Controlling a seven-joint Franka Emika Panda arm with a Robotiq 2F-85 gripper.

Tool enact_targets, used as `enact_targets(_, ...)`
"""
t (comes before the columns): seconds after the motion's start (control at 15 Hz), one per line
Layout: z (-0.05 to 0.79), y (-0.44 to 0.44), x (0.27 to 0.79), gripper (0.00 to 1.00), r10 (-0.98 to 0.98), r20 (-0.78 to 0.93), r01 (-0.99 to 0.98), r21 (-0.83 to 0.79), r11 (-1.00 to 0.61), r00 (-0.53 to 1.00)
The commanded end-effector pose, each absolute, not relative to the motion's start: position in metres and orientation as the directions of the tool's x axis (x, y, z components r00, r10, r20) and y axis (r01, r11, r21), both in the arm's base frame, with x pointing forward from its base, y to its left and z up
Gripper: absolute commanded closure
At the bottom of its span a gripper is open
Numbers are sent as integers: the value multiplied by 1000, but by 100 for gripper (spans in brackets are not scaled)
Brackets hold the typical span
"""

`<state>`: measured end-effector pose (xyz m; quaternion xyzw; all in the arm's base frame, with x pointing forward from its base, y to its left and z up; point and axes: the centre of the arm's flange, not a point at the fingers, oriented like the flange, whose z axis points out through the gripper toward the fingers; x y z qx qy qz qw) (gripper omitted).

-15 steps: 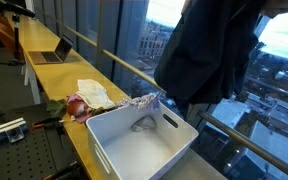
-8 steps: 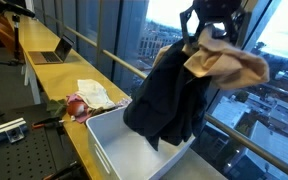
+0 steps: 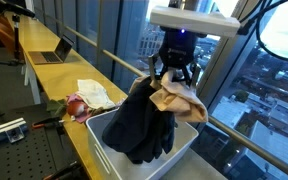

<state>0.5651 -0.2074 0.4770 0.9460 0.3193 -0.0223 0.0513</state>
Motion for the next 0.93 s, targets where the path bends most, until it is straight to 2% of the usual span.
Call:
enact_targets(0.0, 486, -183, 557, 67, 630, -65, 633, 134, -763, 774)
enact_targets(0.4, 503, -150, 568, 24, 638, -69, 636, 216, -741, 767)
enact_targets(0.6, 487, -96, 574, 1, 665, -91, 664, 237, -709, 742)
enact_targets(0.87, 450, -6, 583, 0, 760, -124, 761, 253, -597, 638)
